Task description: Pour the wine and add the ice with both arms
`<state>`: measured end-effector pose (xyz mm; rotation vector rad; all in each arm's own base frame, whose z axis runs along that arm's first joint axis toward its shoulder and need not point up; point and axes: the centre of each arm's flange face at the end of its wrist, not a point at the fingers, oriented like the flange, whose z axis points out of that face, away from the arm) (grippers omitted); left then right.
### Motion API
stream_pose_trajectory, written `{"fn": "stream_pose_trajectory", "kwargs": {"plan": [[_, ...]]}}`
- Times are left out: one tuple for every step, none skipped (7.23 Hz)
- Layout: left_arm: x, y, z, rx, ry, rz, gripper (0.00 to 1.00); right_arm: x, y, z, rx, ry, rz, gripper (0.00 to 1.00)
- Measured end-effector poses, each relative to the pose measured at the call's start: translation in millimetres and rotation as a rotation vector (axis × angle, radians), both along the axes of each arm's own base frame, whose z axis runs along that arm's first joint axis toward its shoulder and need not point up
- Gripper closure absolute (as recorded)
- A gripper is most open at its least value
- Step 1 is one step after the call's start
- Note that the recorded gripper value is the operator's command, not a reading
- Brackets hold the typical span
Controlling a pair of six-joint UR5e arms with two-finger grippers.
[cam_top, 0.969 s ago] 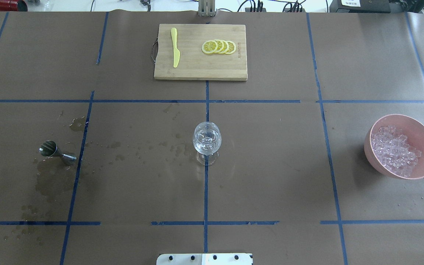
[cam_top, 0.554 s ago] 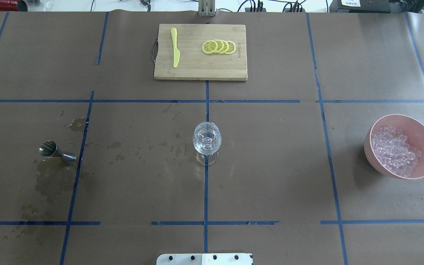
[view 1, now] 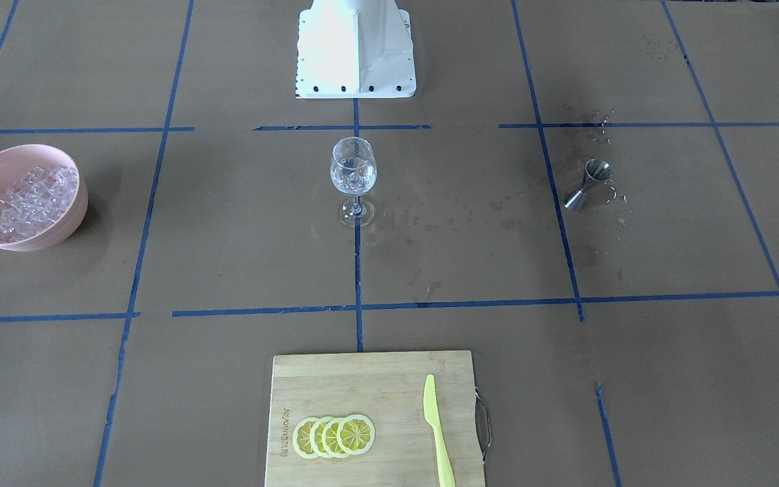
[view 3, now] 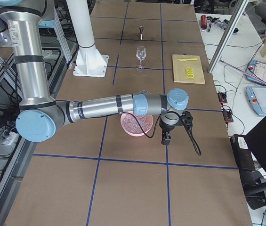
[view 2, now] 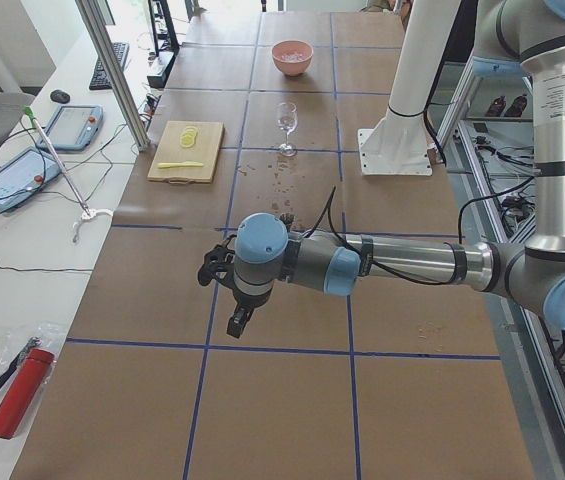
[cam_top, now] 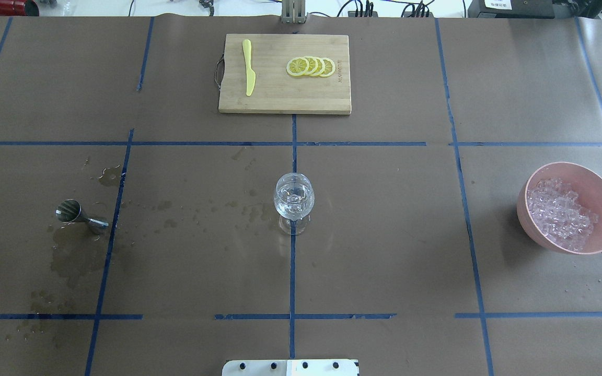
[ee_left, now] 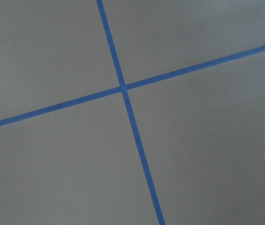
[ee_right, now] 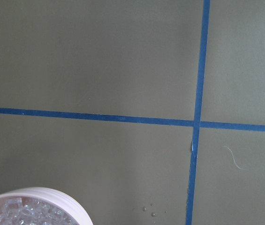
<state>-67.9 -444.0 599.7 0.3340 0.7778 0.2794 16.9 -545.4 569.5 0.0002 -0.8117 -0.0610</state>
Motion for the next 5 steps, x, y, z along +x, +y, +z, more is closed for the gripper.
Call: {"fn": "stream_pose_trajectory", "kwargs": {"plan": [[-1.2, 0.2, -2.7, 0.012, 0.0, -0.001, 0.0, -0.1, -1.0, -1.4, 0.004, 0.0, -0.001, 0.0], [-2.6, 0.2, -7.6, 0.025, 0.0, -0.003, 0.0, -0.1, -1.6, -2.3, 0.007, 0.0, -0.002, 0.0], [-3.2, -0.3, -9.8, 0.03, -0.001, -0.004, 0.0, -0.2, -2.2, -3.3, 0.012, 0.0, -0.002, 0.0], [-3.7, -0.7, -11.8, 0.035, -0.002, -0.005, 0.0, -0.2, -2.7, -3.8, 0.028, -0.002, -0.001, 0.0], [-4.0, -0.8, -13.8, 0.039, -0.003, -0.006, 0.0, -0.3, -2.8, -3.7, 0.049, -0.003, 0.0, 0.0]]}}
